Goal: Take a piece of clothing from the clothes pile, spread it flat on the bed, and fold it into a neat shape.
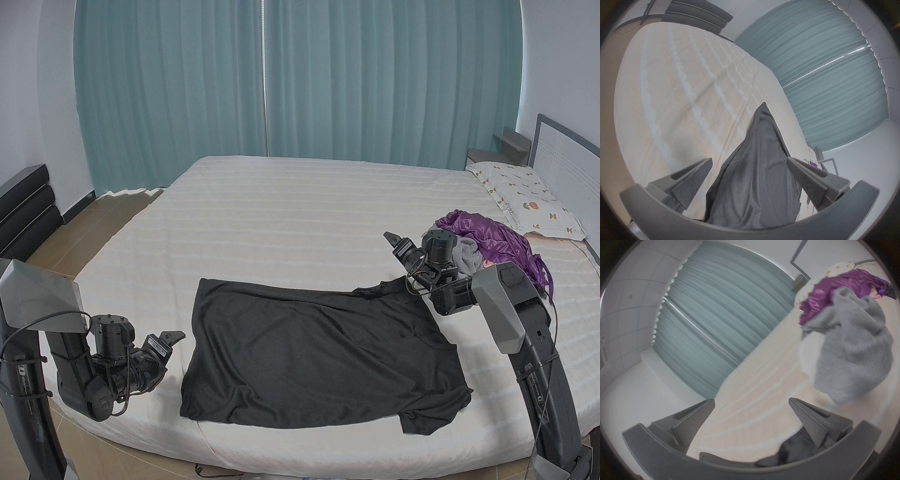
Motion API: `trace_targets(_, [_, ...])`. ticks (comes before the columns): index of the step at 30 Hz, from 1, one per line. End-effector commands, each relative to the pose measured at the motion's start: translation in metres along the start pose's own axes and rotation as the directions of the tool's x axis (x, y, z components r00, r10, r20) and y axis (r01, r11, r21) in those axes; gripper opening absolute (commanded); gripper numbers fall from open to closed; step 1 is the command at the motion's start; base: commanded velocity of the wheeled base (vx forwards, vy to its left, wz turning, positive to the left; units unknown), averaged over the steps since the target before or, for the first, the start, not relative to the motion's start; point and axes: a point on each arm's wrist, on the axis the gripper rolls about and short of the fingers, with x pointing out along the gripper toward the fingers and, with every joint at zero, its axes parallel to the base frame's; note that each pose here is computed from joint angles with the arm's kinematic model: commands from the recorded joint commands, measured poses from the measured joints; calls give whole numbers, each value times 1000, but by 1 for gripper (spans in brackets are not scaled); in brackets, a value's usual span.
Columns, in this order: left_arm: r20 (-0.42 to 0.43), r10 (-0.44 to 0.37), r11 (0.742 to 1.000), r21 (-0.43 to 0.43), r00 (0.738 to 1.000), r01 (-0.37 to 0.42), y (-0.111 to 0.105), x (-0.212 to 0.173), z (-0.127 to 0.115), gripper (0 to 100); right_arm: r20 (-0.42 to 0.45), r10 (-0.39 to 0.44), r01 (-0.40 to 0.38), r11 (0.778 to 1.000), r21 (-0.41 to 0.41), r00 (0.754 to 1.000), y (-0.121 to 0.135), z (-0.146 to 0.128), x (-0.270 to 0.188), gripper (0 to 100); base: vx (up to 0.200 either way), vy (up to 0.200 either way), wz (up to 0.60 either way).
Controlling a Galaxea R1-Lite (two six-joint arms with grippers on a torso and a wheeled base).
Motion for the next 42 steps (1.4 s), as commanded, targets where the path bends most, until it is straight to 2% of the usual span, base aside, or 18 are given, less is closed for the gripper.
trace_targets(1, [0, 2, 1000, -1, 1000, -2, 1, 0, 0, 100, -62, -126, 128, 992, 25, 990, -20, 8, -5, 100, 0, 0, 0])
trace_targets(7, [-2, 3, 1000, -1, 1000, -3, 1, -1, -1, 100, -134, -181, 186, 982, 26, 974, -7, 17, -43, 100, 0, 0, 0])
trace_targets(13, [-11, 2, 1000, 3, 1000, -2, 0, -4, -3, 100, -168, -165, 173, 984, 34, 972, -2, 35, -91, 100, 0, 0, 0])
trace_targets(15, [-25, 1, 1000, 11, 1000, -1, -2, -8, -8, 100, -207, -176, 188, 981, 39, 963, -2, 37, -123, 100, 0, 0, 0])
trace_targets(19, [-47, -1, 1000, 23, 999, 2, -4, -13, -15, 100, -261, -184, 203, 978, 48, 948, -5, 33, -167, 100, 0, 0, 0])
trace_targets(22, [-53, 0, 1000, 27, 999, 2, -4, -15, -16, 100, -271, -198, 219, 975, 49, 942, -7, 29, -195, 100, 0, 0, 0])
trace_targets(27, [-68, 11, 999, 35, 998, -9, -2, -16, -21, 100, -315, -242, 270, 962, 49, 918, -10, 19, -239, 100, -200, 0, 0])
trace_targets(31, [-82, 25, 997, 81, 996, -19, 0, -17, -25, 100, -330, -257, 288, 956, 47, 908, -12, 14, -262, 100, -200, 0, 0])
trace_targets(36, [-115, 65, 984, 173, 991, -45, 5, -15, -38, 100, -378, -285, 324, 945, 43, 881, -23, -3, -279, 100, 0, 0, 0])
trace_targets(42, [-85, 92, 960, 273, 992, -66, 6, -2, -44, 100, -379, -282, 322, 946, 44, 881, -27, -7, -282, 100, 0, 0, 0])
